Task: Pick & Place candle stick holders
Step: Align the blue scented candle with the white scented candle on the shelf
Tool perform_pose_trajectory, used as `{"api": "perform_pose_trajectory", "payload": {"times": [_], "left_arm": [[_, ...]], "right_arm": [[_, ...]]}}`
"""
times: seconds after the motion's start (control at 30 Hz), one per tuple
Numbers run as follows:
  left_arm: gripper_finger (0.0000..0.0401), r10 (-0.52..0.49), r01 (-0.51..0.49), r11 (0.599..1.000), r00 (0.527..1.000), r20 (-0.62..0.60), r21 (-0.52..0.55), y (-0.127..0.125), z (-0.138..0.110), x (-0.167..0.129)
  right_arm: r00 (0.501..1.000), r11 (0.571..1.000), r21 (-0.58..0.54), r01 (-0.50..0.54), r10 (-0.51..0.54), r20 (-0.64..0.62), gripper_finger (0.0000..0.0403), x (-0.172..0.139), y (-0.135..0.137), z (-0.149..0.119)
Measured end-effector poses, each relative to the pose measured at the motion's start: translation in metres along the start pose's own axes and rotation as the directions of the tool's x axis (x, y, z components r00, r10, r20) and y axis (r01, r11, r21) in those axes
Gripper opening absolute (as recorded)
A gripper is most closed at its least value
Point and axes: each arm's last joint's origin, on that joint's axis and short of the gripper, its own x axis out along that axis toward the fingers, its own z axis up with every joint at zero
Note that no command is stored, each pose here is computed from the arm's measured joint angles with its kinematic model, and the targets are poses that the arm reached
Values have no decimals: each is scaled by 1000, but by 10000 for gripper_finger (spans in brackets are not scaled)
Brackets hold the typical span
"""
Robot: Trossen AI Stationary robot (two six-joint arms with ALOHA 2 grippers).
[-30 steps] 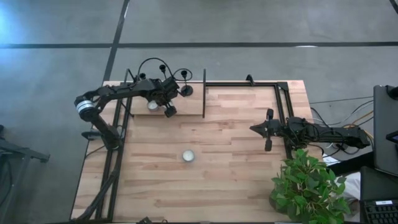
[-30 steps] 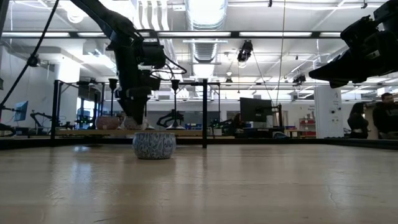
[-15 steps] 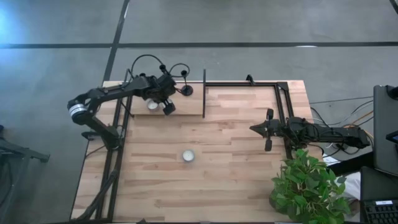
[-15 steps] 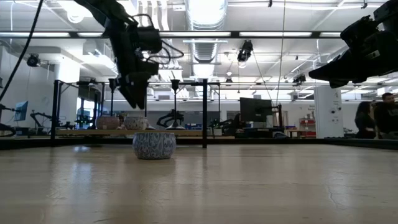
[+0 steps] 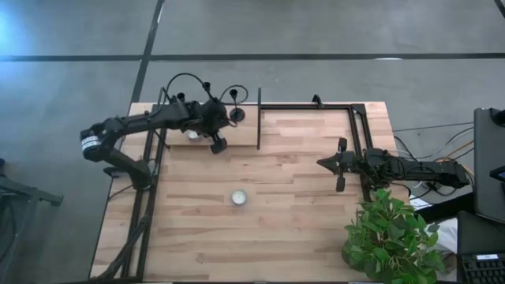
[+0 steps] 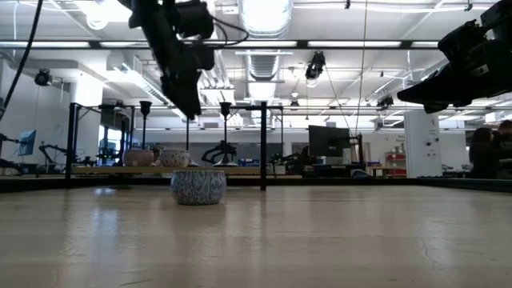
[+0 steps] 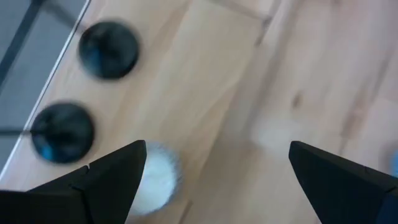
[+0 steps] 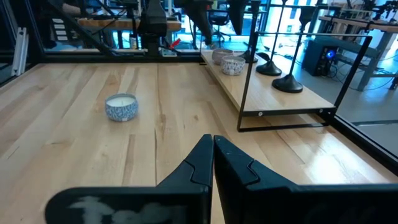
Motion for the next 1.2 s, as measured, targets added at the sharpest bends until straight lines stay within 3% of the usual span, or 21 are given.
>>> {"api": "perform_pose_trajectory", "payload": {"times": [0.3,0.6,0.77,0.93,1.2], "left_arm": [[399,-94,85,982,994,49,166,-49,8,-14],[399,-206,194,943,978,19,271,-98,-6,-13],[399,-295,296,886,954,-59,356,-130,-20,-7],[399,-319,343,836,939,-130,428,-162,-30,6],[399,-329,355,829,934,-136,433,-185,-31,31]], "right_arm": [[1000,1000,0,0,0,0,8,0,0,0],[1000,1000,0,0,0,0,8,0,0,0],[1000,1000,0,1,-1,0,8,0,0,0],[1000,1000,0,0,0,0,8,0,0,0],[1000,1000,0,0,0,0,8,0,0,0]]}}
